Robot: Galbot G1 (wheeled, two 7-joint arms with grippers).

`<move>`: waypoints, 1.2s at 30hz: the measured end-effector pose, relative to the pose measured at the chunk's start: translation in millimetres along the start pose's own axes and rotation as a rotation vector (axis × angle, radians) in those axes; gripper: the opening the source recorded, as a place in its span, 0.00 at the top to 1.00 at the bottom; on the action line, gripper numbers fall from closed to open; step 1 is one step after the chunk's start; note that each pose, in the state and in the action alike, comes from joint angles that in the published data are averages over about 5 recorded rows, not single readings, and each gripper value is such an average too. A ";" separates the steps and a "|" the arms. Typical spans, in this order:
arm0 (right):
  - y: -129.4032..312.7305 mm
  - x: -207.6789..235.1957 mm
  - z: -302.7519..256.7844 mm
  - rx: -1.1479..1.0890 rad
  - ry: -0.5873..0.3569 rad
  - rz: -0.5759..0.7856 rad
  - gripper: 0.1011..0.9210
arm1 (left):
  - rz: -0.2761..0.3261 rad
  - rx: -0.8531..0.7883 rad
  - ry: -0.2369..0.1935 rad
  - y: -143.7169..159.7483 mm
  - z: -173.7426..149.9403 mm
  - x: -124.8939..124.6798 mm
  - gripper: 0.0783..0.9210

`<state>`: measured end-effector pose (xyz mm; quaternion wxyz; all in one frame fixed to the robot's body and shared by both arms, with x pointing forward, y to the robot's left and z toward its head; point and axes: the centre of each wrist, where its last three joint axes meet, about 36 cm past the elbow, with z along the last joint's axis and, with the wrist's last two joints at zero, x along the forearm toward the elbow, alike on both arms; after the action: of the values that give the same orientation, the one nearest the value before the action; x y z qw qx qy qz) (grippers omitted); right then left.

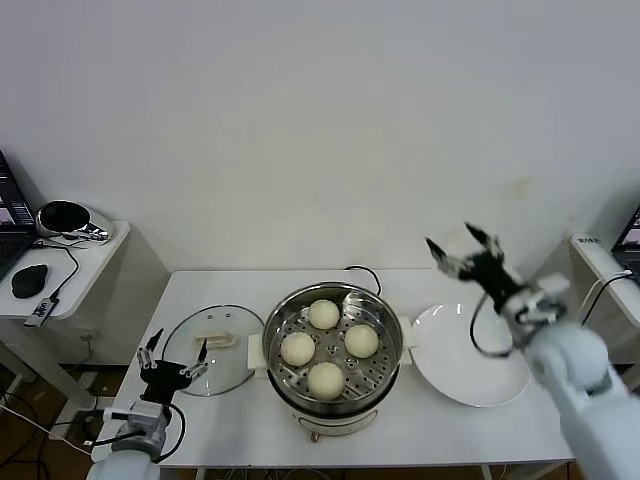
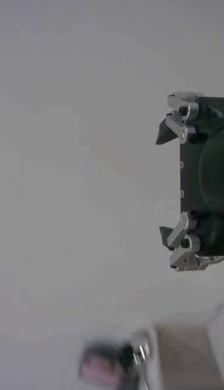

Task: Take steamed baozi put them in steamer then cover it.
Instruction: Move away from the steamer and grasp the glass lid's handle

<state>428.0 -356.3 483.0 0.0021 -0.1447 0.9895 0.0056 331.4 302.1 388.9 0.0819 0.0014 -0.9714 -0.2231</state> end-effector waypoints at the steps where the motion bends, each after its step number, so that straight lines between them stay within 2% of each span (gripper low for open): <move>1: 0.1 9.2 10.4 -0.017 0.011 0.027 0.12 | -0.007 -0.032 -0.004 -0.3 1.7 -1.7 0.12; 6: -0.9 43.7 43.2 -0.064 0.042 0.140 0.12 | -0.032 -0.232 -0.027 -4.4 14.4 -6.1 0.12; 12: -1.4 69.5 67.5 -0.093 0.076 0.232 0.12 | -0.079 -0.555 -0.073 -13.6 32.8 -10.3 0.12; 16: -2.6 80.6 76.5 -0.096 0.097 0.267 0.12 | -0.072 -0.752 -0.087 -20.2 41.8 -12.1 0.12; 25: 0.3 97.2 88.5 -0.096 0.136 0.317 0.12 | -0.084 -1.004 -0.064 -32.1 65.3 -29.9 0.12; 36: 10.3 107.1 99.8 -0.087 0.161 0.340 0.12 | -0.112 -1.081 0.008 -43.3 82.8 -52.9 0.12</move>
<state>322.7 -375.9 382.8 -0.0844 0.0247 0.9954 0.0370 368.8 301.0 288.3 0.0625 0.0118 -0.7164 -0.6948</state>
